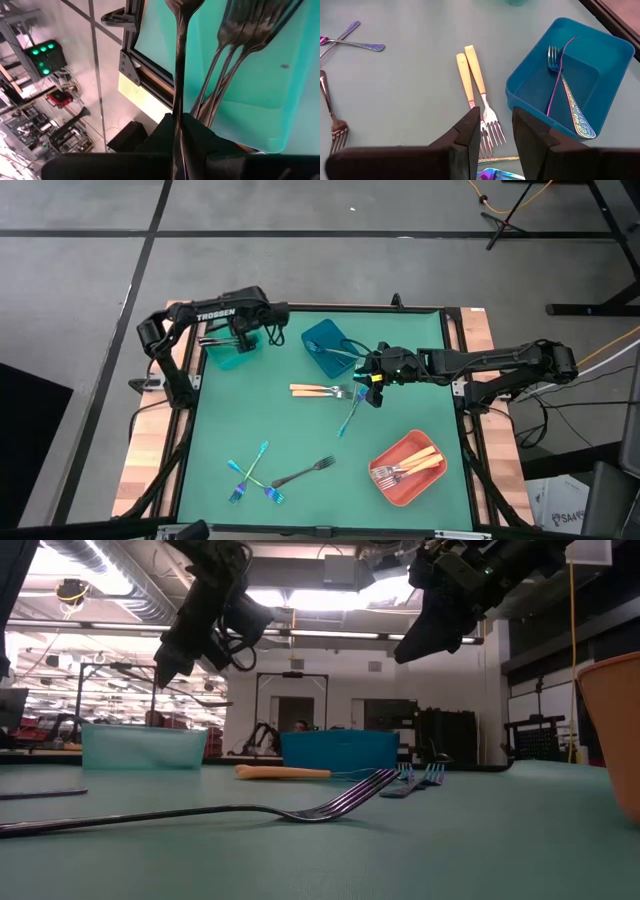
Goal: Sort silverware by color (type)
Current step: Put the black fork into the green bin
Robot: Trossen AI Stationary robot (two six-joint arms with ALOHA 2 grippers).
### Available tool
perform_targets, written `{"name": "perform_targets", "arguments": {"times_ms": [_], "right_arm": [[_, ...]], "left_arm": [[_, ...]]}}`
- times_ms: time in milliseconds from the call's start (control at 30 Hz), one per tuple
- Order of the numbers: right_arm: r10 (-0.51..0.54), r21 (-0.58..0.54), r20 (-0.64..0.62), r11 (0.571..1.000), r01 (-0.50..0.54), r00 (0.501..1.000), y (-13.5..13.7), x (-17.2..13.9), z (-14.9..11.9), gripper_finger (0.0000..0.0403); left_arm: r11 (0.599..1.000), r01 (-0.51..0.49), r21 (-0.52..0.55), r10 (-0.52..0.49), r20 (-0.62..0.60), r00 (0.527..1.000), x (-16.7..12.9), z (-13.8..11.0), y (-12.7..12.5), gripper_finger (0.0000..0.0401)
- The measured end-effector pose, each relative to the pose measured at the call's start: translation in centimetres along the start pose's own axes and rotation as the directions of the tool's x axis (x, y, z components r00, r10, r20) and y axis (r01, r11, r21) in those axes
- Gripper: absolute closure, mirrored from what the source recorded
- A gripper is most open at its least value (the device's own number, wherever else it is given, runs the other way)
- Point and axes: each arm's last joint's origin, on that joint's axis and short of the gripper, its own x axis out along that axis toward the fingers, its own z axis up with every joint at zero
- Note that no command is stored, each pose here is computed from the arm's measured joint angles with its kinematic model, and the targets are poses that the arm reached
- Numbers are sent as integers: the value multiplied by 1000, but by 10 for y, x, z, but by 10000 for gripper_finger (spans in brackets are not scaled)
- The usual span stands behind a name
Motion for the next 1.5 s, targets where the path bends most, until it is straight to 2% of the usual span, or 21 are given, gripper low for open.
{"name": "perform_targets", "arguments": {"times_ms": [300, 500, 733, 867, 1200, 1500], "right_arm": [[0, 0, 0, 1000, 0, 1000, 0, 0, 0, 299], [0, 0, 0, 1000, 0, 1000, 0, 0, 0, 299], [0, 0, 0, 1000, 0, 1000, 0, 0, 0, 299], [0, 0, 0, 1000, 0, 1000, 0, 0, 0, 299], [0, 0, 0, 1000, 0, 1000, 0, 0, 0, 299], [0, 0, 0, 1000, 0, 1000, 0, 0, 0, 299]], "left_arm": [[999, 33, -11, -33, -18, 999, 5, -1, 2, 387], [996, 82, 25, -80, -89, 993, 23, -24, -12, 387], [996, 59, 62, -50, -141, 989, 39, -45, -27, 387], [995, 32, 96, -19, -130, 991, 46, -43, -30, 387], [974, 45, 223, -54, 37, 998, 62, -25, -43, 387], [968, 60, 244, -64, 9, 998, 71, -27, -42, 387]]}}
